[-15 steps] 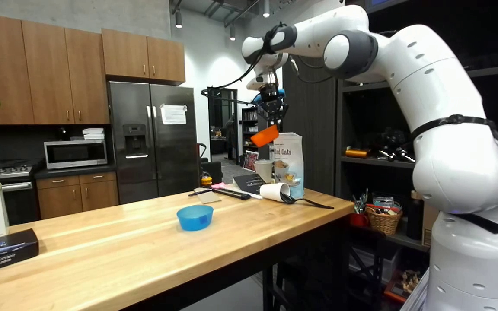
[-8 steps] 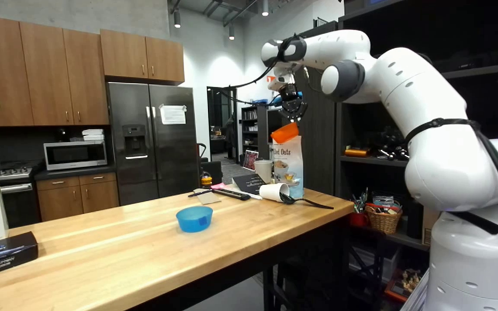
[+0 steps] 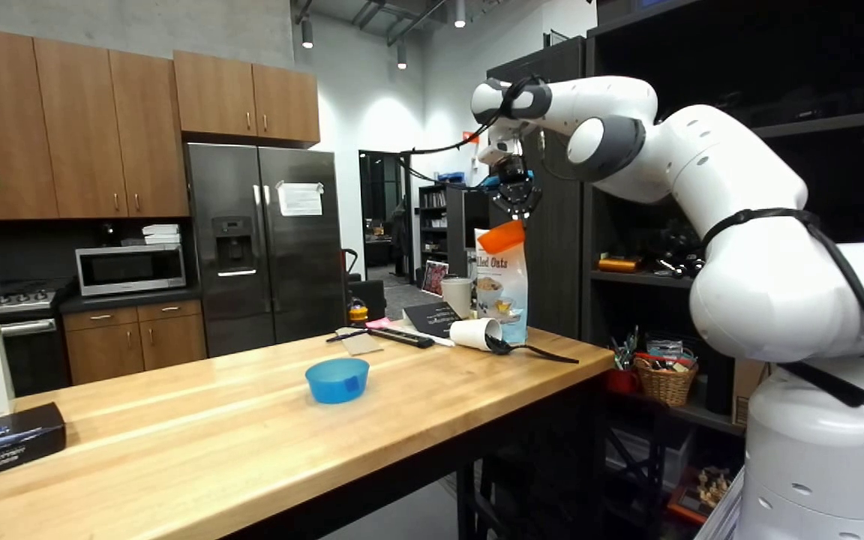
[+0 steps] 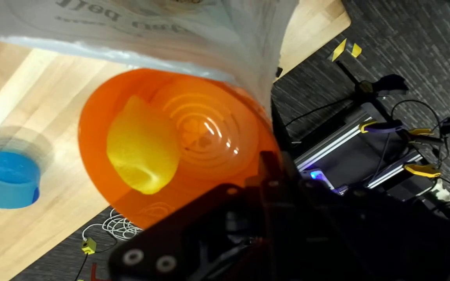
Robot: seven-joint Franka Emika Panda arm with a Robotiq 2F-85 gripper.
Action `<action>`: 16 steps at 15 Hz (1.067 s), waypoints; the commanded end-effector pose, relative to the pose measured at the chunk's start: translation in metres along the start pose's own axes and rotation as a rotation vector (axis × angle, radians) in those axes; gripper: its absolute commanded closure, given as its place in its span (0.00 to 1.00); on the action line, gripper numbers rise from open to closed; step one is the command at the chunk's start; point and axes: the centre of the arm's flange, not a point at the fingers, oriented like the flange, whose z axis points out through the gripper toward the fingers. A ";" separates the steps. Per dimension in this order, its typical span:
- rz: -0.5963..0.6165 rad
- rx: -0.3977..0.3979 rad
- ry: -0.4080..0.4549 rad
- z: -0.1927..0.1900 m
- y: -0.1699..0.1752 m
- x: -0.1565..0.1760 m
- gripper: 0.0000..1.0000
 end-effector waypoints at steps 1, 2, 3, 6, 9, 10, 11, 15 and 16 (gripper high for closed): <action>-0.046 -0.043 0.006 -0.054 -0.004 -0.053 0.99; -0.059 -0.059 0.010 -0.053 -0.005 -0.055 0.99; -0.070 -0.072 0.013 -0.052 -0.006 -0.057 0.99; -0.109 -0.118 0.014 -0.051 -0.010 -0.063 0.99; -0.103 -0.111 0.022 0.003 -0.012 -0.016 0.96; -0.110 -0.122 0.021 0.003 -0.013 -0.017 0.96; -0.113 -0.130 0.023 0.003 -0.014 -0.018 0.96; -0.116 -0.138 0.026 0.004 -0.015 -0.020 0.96; -0.116 -0.138 0.026 0.004 -0.015 -0.020 0.96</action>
